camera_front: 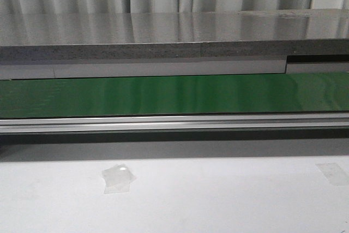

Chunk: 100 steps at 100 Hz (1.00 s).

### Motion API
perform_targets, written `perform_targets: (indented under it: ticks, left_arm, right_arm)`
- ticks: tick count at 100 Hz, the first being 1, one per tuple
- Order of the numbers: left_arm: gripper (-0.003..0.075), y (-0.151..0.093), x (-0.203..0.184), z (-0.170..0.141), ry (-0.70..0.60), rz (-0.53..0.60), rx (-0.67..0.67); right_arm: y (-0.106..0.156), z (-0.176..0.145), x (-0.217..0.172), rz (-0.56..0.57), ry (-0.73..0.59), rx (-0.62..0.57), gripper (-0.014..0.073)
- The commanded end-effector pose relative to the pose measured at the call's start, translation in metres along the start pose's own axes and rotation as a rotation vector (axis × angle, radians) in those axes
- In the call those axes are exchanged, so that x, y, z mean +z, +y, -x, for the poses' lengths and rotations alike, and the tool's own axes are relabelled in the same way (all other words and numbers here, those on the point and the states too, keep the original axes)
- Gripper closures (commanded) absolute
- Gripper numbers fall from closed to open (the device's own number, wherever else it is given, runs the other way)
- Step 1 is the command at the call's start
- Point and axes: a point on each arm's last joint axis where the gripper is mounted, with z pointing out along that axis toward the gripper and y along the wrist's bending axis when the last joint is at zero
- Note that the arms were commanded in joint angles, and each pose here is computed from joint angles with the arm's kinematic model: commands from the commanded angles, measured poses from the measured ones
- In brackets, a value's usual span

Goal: Move button from left to right

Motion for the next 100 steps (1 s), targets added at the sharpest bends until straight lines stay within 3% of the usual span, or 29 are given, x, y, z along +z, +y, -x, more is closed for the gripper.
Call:
perform_targets:
  ticks: [1,29,56,74,100]
  left_arm:
    - [0.074,0.003,0.0,0.014,-0.077,0.032,-0.021]
    - [0.074,0.003,0.0,0.014,-0.077,0.032,-0.021]
    - [0.074,0.003,0.0,0.014,-0.077,0.032,-0.021]
    - [0.074,0.003,0.0,0.014,-0.077,0.032,-0.021]
    - [0.074,0.003,0.0,0.014,-0.077,0.032,-0.021]
  right_arm:
    - [-0.007,0.009,-0.031,-0.045,-0.102,-0.012,0.0125]
    - [-0.009,0.01,-0.039,-0.065,-0.109,-0.012,0.0125]
    - [-0.006,0.022,-0.093,-0.062,-0.269,0.039,0.0127]
    - [0.016,0.028,-0.135,0.005,-0.441,0.057,0.0127]
    - [0.066,0.022,-0.196,0.048,-0.667,-0.039,0.0128]
